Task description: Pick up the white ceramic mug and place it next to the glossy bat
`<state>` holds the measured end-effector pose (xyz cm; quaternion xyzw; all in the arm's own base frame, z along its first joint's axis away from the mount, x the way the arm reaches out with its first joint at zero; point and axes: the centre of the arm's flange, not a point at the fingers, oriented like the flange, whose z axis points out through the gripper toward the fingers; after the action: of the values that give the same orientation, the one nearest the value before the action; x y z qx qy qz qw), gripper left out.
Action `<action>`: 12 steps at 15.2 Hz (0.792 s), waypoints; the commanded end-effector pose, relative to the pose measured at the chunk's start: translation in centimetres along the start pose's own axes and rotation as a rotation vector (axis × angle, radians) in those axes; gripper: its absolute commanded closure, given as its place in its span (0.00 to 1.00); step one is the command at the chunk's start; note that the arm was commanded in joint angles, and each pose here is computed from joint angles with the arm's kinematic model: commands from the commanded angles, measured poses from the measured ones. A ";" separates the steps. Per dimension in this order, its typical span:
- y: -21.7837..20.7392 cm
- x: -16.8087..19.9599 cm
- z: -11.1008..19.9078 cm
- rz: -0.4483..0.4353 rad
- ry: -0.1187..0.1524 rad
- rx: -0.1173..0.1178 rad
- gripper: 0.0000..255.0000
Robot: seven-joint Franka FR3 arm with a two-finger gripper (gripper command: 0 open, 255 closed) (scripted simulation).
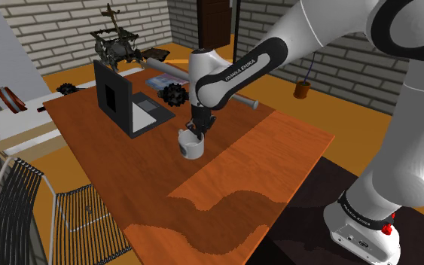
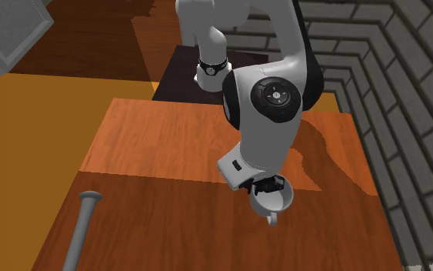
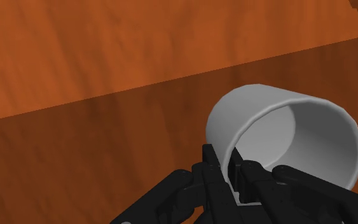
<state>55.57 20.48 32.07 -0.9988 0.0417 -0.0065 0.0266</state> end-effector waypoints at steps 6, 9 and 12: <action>-0.2 0.0 -3.7 0.000 0.000 0.000 1.00; -0.3 0.0 -5.3 0.000 0.000 0.000 1.00; -0.4 0.0 -6.9 0.000 0.000 0.000 1.00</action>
<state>55.54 20.41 38.49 -0.9988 0.0416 -0.0065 0.0267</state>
